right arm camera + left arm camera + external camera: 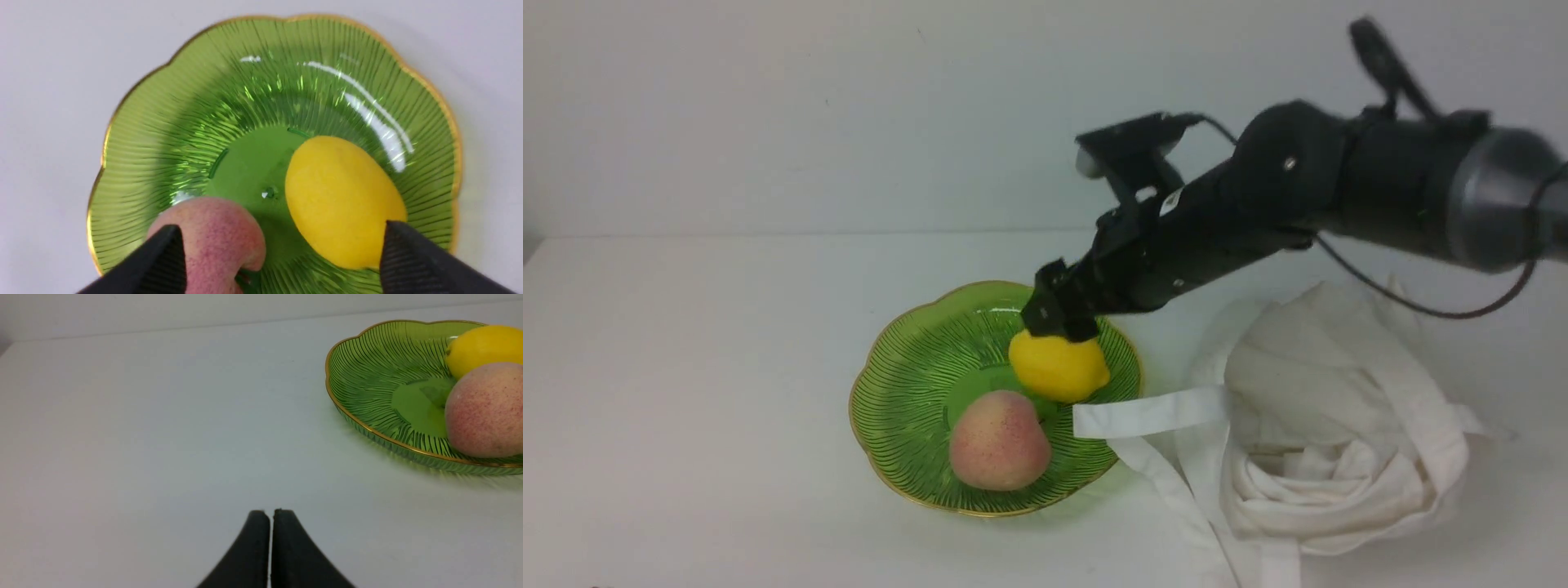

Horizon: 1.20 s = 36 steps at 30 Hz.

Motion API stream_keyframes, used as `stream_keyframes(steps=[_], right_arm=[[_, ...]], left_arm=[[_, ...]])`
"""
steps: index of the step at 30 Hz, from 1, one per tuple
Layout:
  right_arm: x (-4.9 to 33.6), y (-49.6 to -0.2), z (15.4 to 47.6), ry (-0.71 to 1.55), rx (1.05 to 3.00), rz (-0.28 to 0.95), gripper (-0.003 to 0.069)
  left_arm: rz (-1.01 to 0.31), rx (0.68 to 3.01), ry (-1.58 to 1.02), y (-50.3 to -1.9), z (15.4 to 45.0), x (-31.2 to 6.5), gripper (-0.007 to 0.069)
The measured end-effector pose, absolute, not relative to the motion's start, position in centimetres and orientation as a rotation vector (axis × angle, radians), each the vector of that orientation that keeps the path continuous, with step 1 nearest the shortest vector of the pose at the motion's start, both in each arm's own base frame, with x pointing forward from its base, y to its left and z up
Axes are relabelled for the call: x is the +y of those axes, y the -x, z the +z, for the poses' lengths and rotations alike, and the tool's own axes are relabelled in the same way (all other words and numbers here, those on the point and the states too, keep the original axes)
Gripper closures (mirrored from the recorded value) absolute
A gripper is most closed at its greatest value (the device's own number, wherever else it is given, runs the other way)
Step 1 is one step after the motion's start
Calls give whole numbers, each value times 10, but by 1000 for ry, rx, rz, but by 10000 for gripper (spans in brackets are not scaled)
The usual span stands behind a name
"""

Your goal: Take the fruit out of the cloth bag on the white table and place them on a plate.

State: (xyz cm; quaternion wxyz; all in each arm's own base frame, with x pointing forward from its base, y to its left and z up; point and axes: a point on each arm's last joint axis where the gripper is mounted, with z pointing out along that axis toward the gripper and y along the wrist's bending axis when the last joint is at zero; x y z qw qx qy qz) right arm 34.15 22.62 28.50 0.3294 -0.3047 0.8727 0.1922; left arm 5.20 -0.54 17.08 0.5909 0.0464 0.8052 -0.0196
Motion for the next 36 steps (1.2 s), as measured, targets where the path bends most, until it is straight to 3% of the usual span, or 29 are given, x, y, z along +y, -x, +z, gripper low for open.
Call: stream_keyframes(steps=[3, 4, 5, 7, 8, 9, 10, 13, 17, 24, 29, 36], right_arm=[[203, -317, 340, 733, 2224, 435, 264], [201, -315, 344, 735, 2216, 418, 286], [185, -296, 374, 688, 2171, 388, 377], [164, -270, 410, 628, 2107, 348, 464], [164, -270, 410, 629, 2107, 350, 485], [141, -240, 438, 543, 2048, 331, 565], [134, -231, 443, 508, 2036, 332, 607], [106, -193, 459, 425, 1951, 323, 653], [66, -134, 445, 322, 1776, 341, 671], [36, -71, 371, 304, 1476, 443, 672], [31, -58, 340, 306, 1397, 474, 673], [33, -60, 307, 305, 1452, 448, 673]], left_arm=[[-46, 1874, -108, -52, 171, -5, 633], [-46, 1874, -108, -52, 171, -5, 633], [-46, 1874, -108, -52, 171, -5, 633], [-46, 1874, -108, -52, 171, -5, 633], [-46, 1874, -108, -52, 171, -5, 633], [-46, 1874, -108, -52, 171, -5, 633], [-46, 1874, -108, -52, 171, -5, 633], [-46, 1874, -108, -52, 171, -5, 633], [-46, 1874, -108, -52, 171, -5, 633], [-46, 1874, -108, -52, 171, -5, 633], [-46, 1874, -108, -52, 171, -5, 633], [-46, 1874, -108, -52, 171, -5, 633]])
